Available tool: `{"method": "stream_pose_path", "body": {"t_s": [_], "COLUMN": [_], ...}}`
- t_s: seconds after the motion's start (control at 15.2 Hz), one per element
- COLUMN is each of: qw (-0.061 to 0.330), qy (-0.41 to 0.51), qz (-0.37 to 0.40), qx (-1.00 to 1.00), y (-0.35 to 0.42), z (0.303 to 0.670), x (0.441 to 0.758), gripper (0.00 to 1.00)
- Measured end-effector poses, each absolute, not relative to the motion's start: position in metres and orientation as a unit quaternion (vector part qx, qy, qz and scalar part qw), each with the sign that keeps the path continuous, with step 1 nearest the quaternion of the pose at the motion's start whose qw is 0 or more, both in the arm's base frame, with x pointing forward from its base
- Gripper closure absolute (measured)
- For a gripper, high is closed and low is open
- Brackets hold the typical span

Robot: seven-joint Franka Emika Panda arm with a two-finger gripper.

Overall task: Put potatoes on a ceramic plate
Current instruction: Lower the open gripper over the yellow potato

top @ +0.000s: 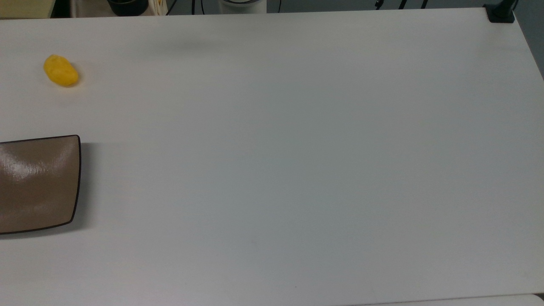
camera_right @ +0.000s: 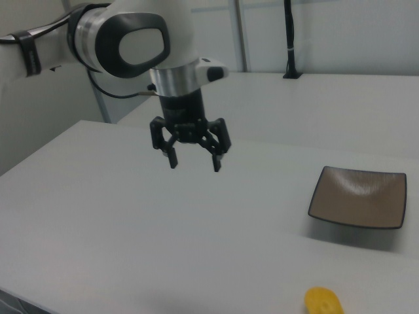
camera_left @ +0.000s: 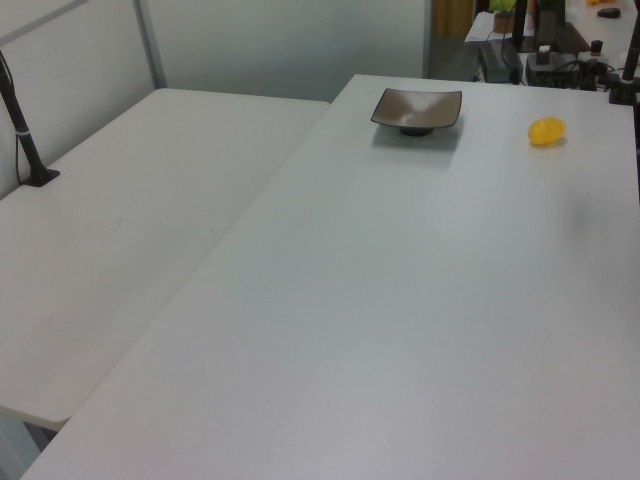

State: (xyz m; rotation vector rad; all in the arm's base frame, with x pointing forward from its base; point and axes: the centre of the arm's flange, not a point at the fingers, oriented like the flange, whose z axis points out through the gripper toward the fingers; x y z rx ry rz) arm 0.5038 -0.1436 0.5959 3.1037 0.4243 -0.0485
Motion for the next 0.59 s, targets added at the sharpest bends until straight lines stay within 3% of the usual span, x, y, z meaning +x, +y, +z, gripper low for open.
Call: {"method": "stream_pose_path", "body": {"t_s": [0.26,0.59], "qw": [0.03,0.052], "qy": [0.134,0.168], "qz": [0.005,0.018], "qx": [0.991,0.984], "y": [-0.203,-0.268], "z": [0.596,0.563], "x": [0.495,0.501], "gripper": [0.0,0.0]}}
